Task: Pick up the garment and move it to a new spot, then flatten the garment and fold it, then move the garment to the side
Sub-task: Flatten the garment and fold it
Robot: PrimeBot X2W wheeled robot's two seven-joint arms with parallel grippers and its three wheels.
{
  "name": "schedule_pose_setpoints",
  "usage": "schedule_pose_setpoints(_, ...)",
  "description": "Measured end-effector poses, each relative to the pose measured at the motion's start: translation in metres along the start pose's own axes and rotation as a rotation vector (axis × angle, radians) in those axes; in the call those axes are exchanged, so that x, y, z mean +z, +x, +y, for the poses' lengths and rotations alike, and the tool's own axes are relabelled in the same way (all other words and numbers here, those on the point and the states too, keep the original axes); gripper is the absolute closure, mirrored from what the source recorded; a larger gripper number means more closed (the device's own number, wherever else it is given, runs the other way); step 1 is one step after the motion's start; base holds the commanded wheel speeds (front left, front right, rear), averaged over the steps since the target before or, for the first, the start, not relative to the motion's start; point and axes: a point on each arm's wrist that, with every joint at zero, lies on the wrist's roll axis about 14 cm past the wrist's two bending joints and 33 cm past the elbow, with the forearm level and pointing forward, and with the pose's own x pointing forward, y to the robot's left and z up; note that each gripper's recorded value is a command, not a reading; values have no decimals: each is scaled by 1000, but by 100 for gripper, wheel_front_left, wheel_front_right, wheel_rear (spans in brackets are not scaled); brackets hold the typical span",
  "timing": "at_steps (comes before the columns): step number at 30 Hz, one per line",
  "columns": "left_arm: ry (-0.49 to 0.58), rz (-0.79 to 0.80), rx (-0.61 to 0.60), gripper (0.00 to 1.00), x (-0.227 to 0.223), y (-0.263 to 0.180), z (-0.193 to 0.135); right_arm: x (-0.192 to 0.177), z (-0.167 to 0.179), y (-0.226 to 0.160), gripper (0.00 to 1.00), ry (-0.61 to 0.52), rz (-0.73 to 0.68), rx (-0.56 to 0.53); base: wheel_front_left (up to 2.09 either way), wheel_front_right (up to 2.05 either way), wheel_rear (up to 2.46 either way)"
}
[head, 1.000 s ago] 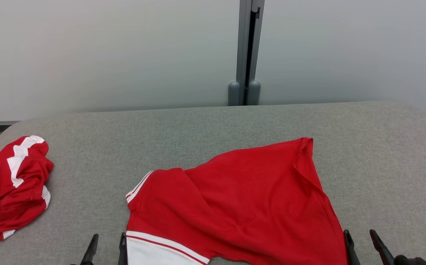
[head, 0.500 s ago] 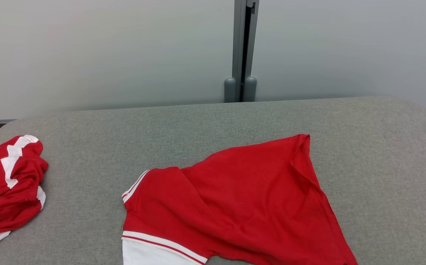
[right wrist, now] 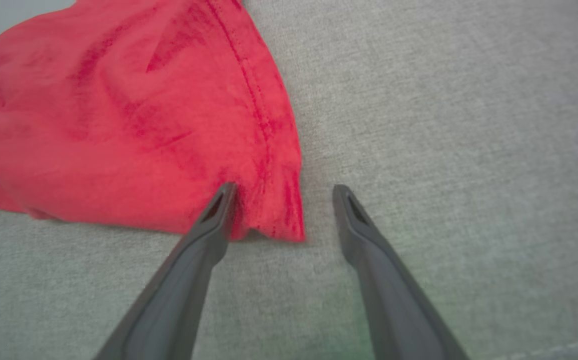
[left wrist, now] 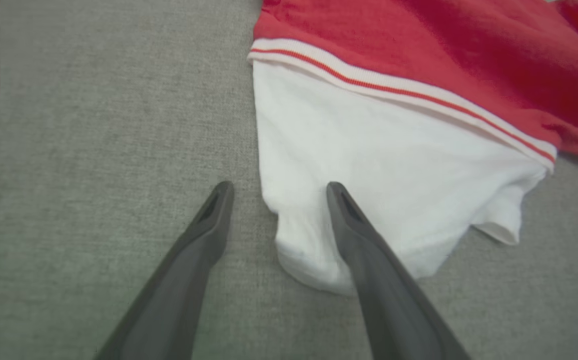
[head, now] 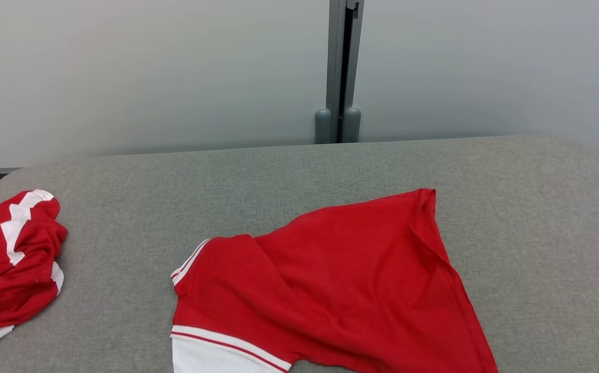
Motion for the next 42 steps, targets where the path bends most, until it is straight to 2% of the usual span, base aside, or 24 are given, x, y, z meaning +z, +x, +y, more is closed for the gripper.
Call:
schedule_pose_setpoints(9, 0, 14, -76, 0, -2, 4, -24, -2, 13, 3, 0, 30, 10, 33, 0, 0, 0)
schedule_pose_setpoints(10, 0, 17, -82, 5, -3, 5, -26, -3, 15, 3, 11, 35, 11, 39, 0, 0, 0)
schedule_pose_setpoints(11, 0, 19, -91, 16, -3, 5, -29, -3, 16, 3, 59, 38, 14, 44, 0, 0, 0)
schedule_pose_setpoints(12, -2, 22, -98, 56, -4, 5, -31, -4, 18, 4, 100, 41, 15, 48, 0, 0, 0)
schedule_pose_setpoints(13, -3, 26, -105, 75, -5, 6, -33, -4, 19, 4, 100, 44, 15, 50, 0, 0, 0)
schedule_pose_setpoints(14, -4, 29, -112, 100, -5, 6, -36, -4, 20, 4, 100, 49, 17, 51, 0, 0, 0)
schedule_pose_setpoints(19, -14, 29, -134, 100, -4, 8, -43, -1, 28, 6, 100, 59, 8, 73, 0, 0, 0)
schedule_pose_setpoints(25, -50, -77, -158, 100, 31, 16, -53, 29, 46, 11, 100, 54, -84, 131, 0, 0, 0)
schedule_pose_setpoints(33, -31, -324, -213, 100, 121, 30, -61, 94, 67, 19, 100, 3, -271, 211, 0, 0, 0)
schedule_pose_setpoints(42, 63, -576, -292, 100, 245, 63, -73, 203, 100, 52, 100, -95, -503, 322, 0, 0, 0)
